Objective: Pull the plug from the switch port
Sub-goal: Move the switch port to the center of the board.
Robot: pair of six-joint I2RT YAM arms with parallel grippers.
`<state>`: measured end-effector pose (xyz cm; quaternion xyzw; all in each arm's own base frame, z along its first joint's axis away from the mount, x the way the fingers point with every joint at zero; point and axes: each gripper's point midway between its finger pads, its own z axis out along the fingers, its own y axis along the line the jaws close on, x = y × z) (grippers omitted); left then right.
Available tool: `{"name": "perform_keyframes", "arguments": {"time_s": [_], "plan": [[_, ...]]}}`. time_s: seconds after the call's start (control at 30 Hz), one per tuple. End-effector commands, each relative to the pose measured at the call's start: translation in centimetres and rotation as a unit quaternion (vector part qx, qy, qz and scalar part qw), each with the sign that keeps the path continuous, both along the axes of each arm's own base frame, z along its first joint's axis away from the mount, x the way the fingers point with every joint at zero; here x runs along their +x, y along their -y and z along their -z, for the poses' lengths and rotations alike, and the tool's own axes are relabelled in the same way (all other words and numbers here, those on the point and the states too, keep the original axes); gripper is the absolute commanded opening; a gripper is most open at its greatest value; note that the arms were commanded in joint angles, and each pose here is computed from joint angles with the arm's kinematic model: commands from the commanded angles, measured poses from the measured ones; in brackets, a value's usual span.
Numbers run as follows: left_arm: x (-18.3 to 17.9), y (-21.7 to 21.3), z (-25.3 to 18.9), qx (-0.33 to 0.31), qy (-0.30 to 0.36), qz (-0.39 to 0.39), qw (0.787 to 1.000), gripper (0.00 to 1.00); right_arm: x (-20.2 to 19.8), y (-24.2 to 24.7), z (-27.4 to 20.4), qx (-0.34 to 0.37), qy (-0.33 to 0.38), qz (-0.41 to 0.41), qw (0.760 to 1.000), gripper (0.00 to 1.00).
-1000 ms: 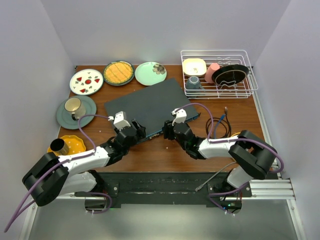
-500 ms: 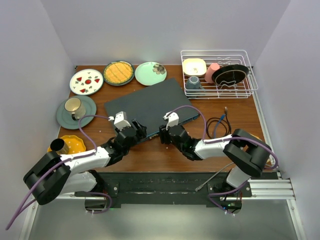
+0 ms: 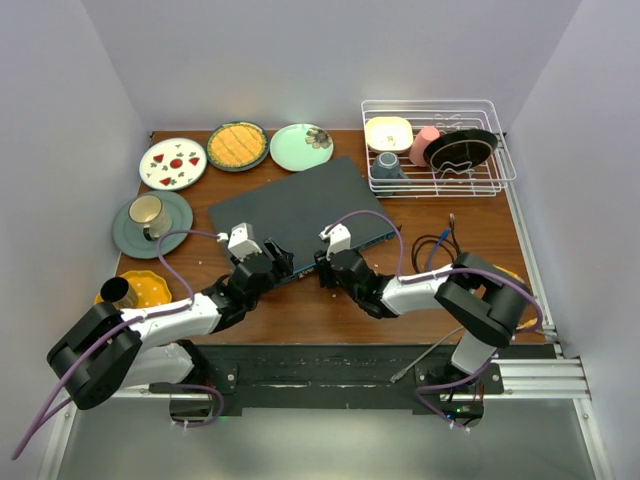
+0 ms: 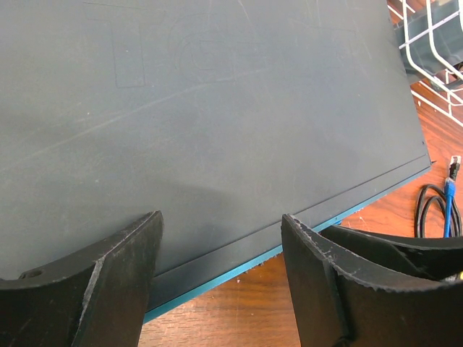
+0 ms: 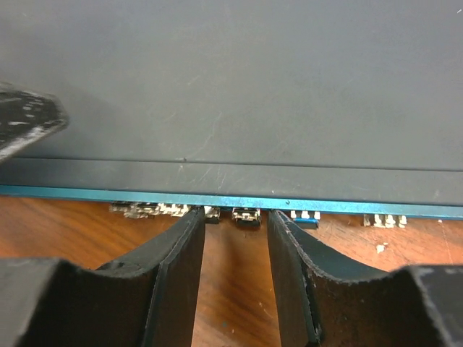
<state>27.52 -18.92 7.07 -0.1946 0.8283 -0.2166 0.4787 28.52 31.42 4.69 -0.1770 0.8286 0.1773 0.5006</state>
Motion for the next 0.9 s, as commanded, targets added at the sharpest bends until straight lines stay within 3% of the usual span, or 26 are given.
{"name": "perform_keyframes", "arguments": {"time_s": [0.0, 0.6, 0.73, 0.87], "plan": [[-4.5, -2.3, 6.7, 0.067, -0.117, 0.027, 0.99, 0.72, 1.5, -0.6, -1.2, 0.001, 0.024, 0.017, 1.0, 0.43], [-4.5, -2.2, 6.6, 0.065, -0.117, 0.028, 0.991, 0.72, 4.3, 0.7, -3.3, -0.014, 0.066, 0.055, 0.996, 0.4], [-4.5, -2.1, 6.7, 0.065, -0.119, 0.031, 0.99, 0.71, 4.8, 1.3, -3.1, -0.016, 0.073, 0.06, 0.995, 0.33], [-4.6, -1.9, 6.6, 0.062, -0.118, 0.035, 0.99, 0.7, 5.6, 1.8, -3.1, -0.014, 0.085, 0.064, 0.994, 0.17]]}}
